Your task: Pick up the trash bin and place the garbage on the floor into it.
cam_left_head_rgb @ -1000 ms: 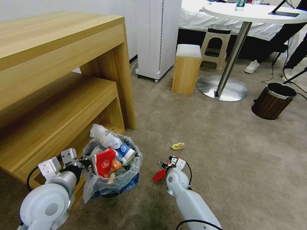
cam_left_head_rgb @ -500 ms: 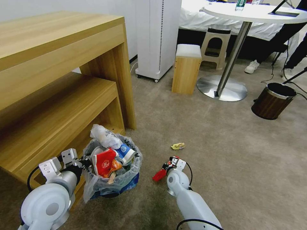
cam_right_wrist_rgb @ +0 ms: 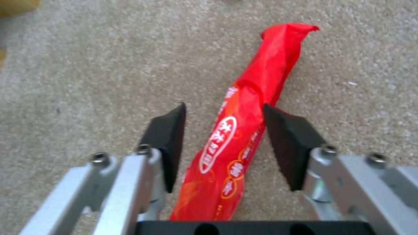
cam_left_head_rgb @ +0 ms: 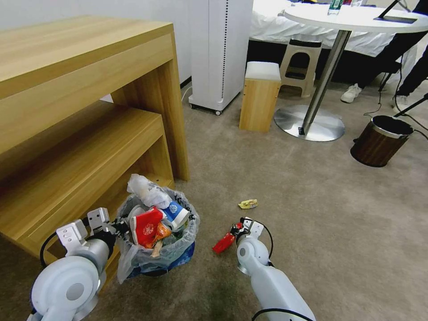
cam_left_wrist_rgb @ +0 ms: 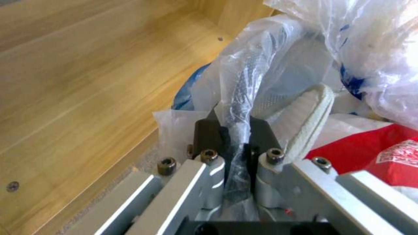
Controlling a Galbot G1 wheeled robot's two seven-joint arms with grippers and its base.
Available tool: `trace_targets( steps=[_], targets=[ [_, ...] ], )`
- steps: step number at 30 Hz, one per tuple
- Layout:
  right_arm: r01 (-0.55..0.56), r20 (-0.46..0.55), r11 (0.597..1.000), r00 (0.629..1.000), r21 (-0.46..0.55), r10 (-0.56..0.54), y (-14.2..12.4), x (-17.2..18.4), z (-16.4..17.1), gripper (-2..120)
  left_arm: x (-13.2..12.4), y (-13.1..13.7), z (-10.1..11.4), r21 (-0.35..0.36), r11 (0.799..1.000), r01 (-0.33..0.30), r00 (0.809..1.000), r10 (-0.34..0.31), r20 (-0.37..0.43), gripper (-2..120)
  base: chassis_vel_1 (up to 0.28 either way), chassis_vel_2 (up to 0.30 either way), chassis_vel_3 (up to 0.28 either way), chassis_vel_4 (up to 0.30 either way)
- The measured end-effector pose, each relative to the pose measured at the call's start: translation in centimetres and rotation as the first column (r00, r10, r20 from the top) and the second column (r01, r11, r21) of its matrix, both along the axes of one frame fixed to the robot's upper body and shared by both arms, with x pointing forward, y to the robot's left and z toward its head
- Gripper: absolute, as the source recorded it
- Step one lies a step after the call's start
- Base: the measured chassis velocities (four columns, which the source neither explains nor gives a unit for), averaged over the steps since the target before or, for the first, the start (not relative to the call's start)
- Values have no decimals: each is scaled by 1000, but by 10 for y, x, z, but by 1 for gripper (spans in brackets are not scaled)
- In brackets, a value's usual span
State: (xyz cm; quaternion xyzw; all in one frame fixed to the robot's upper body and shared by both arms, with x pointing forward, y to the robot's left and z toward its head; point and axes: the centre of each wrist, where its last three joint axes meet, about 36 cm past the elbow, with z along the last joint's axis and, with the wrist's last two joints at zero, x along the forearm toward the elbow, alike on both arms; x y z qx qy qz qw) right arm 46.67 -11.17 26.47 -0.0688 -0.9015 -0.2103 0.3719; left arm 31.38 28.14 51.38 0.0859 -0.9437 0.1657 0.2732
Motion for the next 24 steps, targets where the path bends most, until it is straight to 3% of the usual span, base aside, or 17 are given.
trace_targets(
  steps=[2, 8, 10, 12, 24],
  targets=[
    [1, -5, 1000, 1000, -1, -1, 0, 0, -2, 55, 0, 0, 0, 0, 1000, 1, 1000, -1, 1, 3, 0, 0, 0, 0],
    [1, -29, 1000, 1000, -5, -1, 3, 3, -10, 82, -1, 0, 1, 1, 1000, -1, 1000, 1, 3, 3, 0, 0, 0, 0],
    [1, -30, 1000, 1000, -6, -1, 3, 3, -11, 82, -1, 0, 1, 1, 1000, -1, 1000, 1, 3, 3, 0, 0, 0, 0],
    [0, -44, 1000, 999, -17, -1, 4, 5, -16, 95, -1, 0, 1, 0, 1000, -2, 1000, 2, 2, 3, 0, 0, 0, 0],
    [-30, -60, 1000, 998, -4, 30, 14, 9, -29, 99, 1, 1, -1, 2, 1000, -6, 1000, 6, 1, 3, 0, 0, 0, 0]
  ],
)
